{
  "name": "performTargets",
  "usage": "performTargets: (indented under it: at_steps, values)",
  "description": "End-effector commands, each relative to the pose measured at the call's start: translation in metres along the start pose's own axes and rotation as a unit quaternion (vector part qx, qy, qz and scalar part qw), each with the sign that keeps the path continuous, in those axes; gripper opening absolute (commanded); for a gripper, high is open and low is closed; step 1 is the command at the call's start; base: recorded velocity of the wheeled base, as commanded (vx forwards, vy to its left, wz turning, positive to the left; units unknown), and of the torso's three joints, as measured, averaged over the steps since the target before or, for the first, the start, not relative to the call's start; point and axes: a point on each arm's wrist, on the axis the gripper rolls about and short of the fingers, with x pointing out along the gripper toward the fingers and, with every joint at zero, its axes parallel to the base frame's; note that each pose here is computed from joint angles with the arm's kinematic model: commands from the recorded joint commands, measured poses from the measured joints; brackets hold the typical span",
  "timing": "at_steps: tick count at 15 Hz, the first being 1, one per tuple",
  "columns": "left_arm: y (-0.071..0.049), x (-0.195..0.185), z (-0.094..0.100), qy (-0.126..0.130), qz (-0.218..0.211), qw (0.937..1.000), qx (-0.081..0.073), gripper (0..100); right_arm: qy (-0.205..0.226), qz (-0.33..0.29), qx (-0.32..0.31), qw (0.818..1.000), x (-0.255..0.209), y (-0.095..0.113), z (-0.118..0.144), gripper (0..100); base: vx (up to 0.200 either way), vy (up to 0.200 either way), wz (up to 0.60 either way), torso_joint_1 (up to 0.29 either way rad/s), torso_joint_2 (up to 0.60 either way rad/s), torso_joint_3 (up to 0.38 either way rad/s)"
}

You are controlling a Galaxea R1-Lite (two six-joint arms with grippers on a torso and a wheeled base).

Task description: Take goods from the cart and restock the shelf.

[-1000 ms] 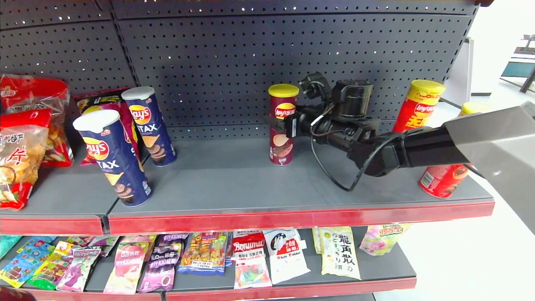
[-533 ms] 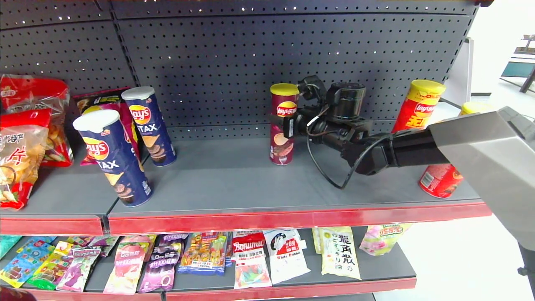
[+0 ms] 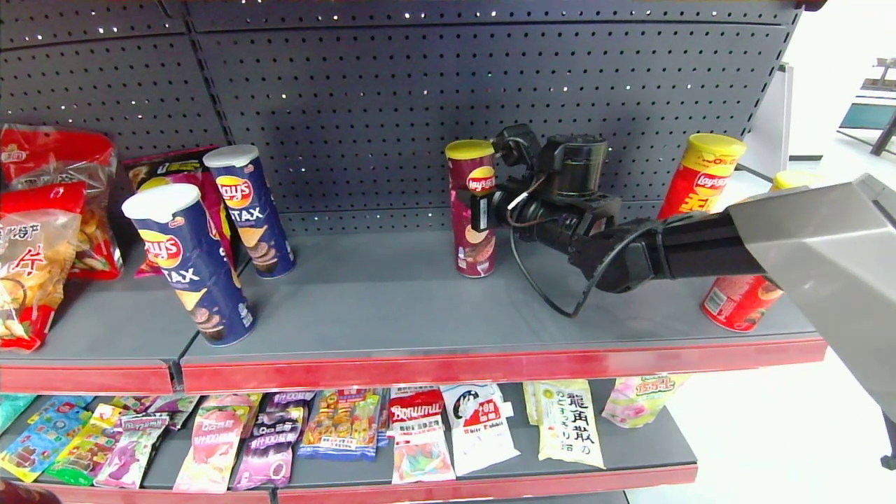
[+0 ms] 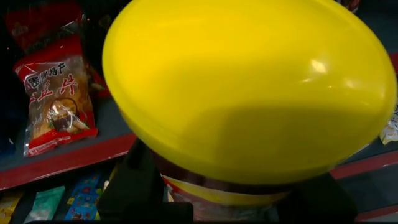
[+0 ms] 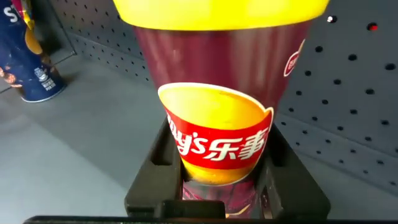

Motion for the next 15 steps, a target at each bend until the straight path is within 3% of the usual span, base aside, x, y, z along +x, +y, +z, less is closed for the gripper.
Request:
performTargets:
  at_steps: [1, 6, 8, 11, 15]
  values:
    - [0.0, 0.0, 0.0, 0.0, 0.0, 1.0, 0.0, 0, -0.018, -0.009, 0.0, 1.0, -0.029, 0.017, 0.031, 0, 0.0, 0.0, 0.0, 0.0, 0.0, 0.0]
    - [0.0, 0.001, 0.0, 0.002, 0.0, 1.0, 0.0, 0, -0.017, -0.066, 0.036, 0.997, -0.069, 0.042, 0.037, 0, 0.0, 0.0, 0.0, 0.0, 0.0, 0.0]
    - [0.0, 0.001, 0.0, 0.002, 0.0, 1.0, 0.0, 0, -0.004, -0.071, 0.034, 0.997, -0.086, 0.047, 0.025, 0, 0.0, 0.0, 0.0, 0.0, 0.0, 0.0]
    - [0.0, 0.001, 0.0, 0.002, 0.0, 1.0, 0.0, 0, -0.025, -0.099, 0.036, 0.994, -0.097, 0.057, 0.005, 0, 0.0, 0.0, 0.0, 0.0, 0.0, 0.0]
    - [0.0, 0.002, 0.0, 0.004, -0.001, 1.0, 0.0, 0, -0.018, -0.123, 0.038, 0.992, -0.103, 0.067, -0.001, 0, 0.0, 0.0, 0.0, 0.0, 0.0, 0.0]
